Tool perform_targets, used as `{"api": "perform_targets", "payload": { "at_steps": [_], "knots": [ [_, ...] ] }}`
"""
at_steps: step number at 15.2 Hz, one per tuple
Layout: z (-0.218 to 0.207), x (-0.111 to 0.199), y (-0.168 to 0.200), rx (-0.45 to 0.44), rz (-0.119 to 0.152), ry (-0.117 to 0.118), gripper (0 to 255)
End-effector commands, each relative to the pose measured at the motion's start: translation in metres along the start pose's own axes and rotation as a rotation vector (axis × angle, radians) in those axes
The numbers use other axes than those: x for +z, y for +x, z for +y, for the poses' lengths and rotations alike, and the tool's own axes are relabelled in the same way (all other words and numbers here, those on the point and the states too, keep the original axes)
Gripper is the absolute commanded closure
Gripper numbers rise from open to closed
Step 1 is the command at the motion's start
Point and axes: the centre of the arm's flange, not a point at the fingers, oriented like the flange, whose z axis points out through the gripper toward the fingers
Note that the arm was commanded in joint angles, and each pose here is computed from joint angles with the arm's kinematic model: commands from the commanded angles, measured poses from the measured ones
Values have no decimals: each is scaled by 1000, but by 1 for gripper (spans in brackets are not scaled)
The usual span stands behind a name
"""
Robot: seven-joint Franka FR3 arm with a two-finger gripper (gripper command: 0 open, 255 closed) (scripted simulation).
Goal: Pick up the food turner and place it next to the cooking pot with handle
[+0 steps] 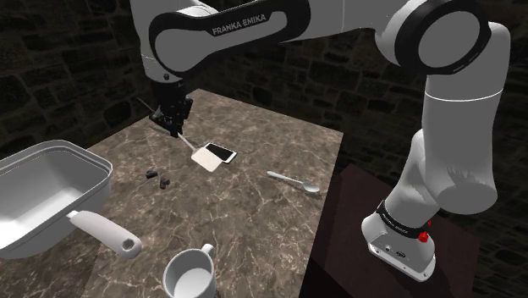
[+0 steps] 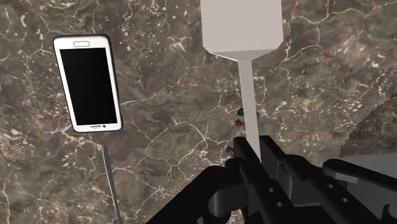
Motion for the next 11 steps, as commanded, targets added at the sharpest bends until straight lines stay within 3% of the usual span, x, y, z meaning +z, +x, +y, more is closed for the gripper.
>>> {"api": "perform_targets", "payload": {
  "at_steps": [1,11],
  "knots": [
    [1,10,-1,0,0,0,255],
    [1,63,-5,0,0,0,255]
  ]
}}
